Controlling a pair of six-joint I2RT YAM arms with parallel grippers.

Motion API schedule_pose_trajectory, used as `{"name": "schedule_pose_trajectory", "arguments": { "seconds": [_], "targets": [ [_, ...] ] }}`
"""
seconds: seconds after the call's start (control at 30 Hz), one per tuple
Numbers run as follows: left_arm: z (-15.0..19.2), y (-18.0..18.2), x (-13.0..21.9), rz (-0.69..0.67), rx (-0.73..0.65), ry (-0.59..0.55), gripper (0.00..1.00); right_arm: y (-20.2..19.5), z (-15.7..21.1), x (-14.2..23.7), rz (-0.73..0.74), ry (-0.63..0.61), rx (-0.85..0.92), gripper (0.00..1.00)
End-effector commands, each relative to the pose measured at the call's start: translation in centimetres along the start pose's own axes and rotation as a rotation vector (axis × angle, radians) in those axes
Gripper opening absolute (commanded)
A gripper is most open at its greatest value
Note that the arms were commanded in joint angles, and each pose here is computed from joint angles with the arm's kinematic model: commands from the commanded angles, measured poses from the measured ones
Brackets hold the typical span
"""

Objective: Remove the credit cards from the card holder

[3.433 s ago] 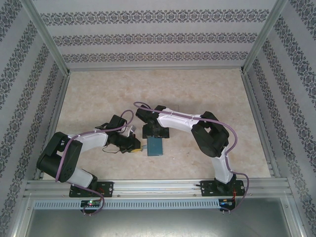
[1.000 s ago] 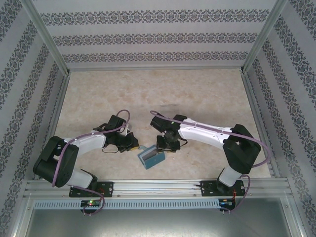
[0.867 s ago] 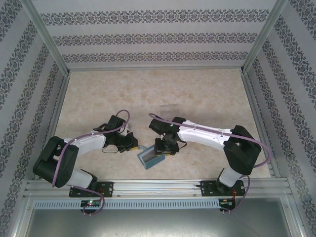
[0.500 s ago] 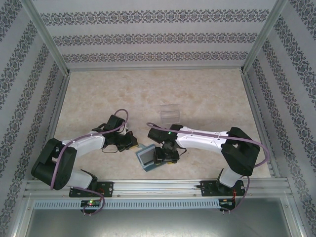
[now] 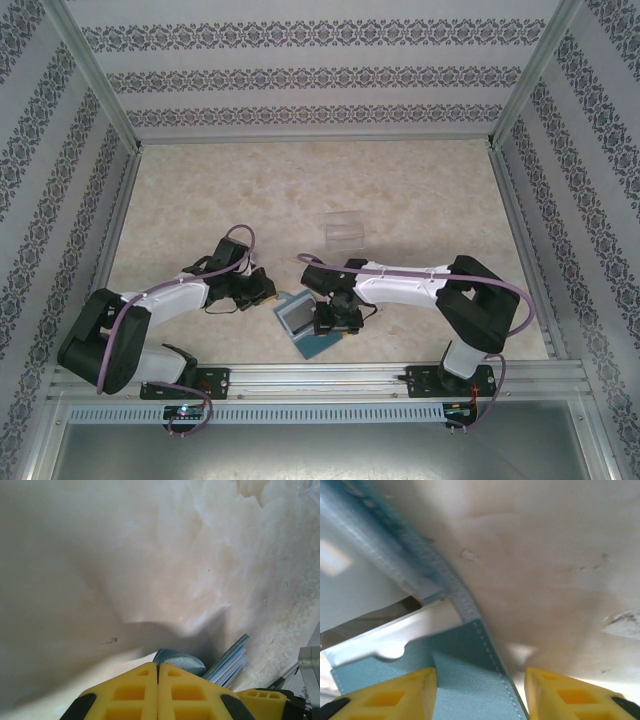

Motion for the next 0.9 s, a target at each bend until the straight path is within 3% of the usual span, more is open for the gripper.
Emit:
{"name": "schedule_pose_trajectory", "arguments": {
  "seconds": [0.0,0.33,0.67,0.87],
  "targets": [
    [-0.4,0.2,0.5,0.008,0.033,-0.059,0.06,-1.1,-0.8,-0.2,0.102,-0.053,-0.025,0.48],
    [0.5,0.5,0.5,0.026,0.037,-0.008,0.14,-2.4,-3.3,0.1,0.391,-0.176,0.046,0.53],
    [1.1,0.6,0.1,0.027,0.027,0.078,0.15,-0.5,-9.3,1.1,0.33,-0.289,0.114,0.53],
    [-0.1,0.3,0.4,-0.1,0.044,0.089,0.23,-0.2,-10.9,2.0,0.308,-0.298,0.116,0.53]
  ]
}}
Point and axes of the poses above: each hand's point on the last joint's axis, 136 mm out from that joint toward the fingers, its own x axis back along the fingers, its own y axis along the line the jaws close on, z = x × y, the point moved 9 cm from there along x, back along the fingers, and after that the axes turned 12 degrees about -x, right-handed, at the moved point
